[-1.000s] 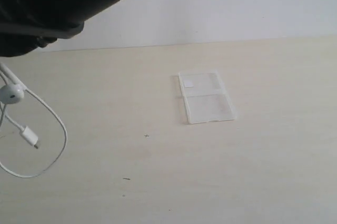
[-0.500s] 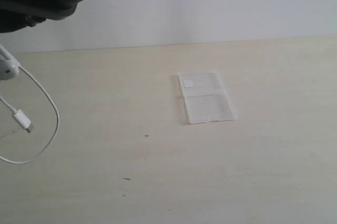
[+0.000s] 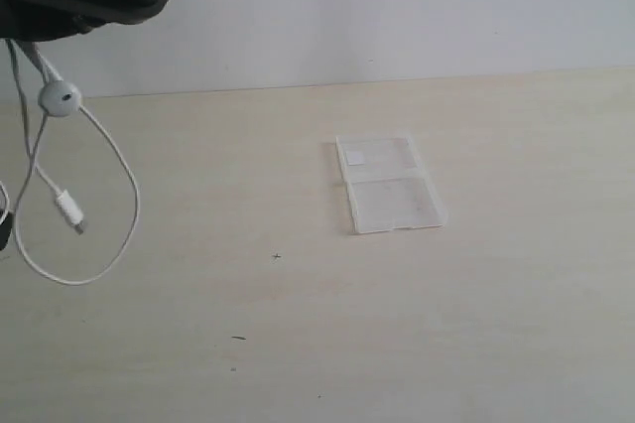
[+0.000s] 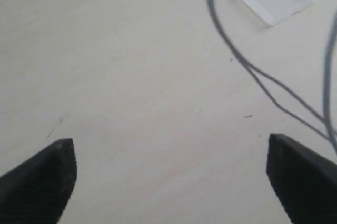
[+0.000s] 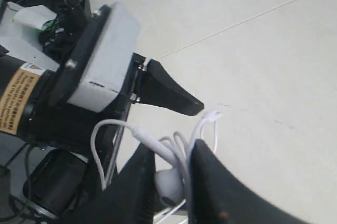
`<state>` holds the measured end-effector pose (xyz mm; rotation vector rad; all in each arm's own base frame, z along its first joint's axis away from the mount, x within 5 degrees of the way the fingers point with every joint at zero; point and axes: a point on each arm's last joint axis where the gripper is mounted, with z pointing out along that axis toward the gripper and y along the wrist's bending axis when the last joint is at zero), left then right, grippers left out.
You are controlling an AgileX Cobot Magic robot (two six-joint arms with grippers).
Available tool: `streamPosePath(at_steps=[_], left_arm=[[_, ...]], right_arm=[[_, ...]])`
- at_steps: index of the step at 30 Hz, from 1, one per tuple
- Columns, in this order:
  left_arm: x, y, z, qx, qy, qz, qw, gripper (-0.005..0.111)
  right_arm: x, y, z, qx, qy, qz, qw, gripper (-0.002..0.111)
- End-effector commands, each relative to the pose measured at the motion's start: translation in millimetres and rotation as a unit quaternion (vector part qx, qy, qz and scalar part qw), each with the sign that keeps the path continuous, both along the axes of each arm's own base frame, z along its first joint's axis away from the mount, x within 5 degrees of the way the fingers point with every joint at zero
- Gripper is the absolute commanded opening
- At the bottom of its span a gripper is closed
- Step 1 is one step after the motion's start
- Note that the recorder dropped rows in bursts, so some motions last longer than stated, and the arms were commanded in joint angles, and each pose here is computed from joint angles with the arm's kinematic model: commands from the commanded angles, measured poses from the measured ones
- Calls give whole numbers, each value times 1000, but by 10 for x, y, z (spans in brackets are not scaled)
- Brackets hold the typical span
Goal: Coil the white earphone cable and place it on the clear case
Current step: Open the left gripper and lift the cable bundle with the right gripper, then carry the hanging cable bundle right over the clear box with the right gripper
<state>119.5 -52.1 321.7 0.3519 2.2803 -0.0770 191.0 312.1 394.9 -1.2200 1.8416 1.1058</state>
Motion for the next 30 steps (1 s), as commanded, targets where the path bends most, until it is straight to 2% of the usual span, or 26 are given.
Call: streamPosePath(at_steps=[1,7,13,18,23,30], left_arm=[[-41,32,-42,17,25,1,1000,105],[-85,-12,-54,-14,45,-10,999,105],[-223,7,25,-72,32,-20,997,105],[-432,101,175,-138,-26,-35,989,105],[-577,160,286,-192,-74,-50,977,105],[-616,178,327,-210,-94,-55,972,105]], right_arm=[[30,-42,44,-6,-12,-25,1000,0],[114,-81,3,-35,-27,-70,997,0],[310,-240,-48,-67,-14,-126,990,0],[672,-662,-137,-122,18,-185,975,0],[920,-1174,-297,-252,25,-240,937,0],[1216,-1478,-467,-290,33,-278,915,0]])
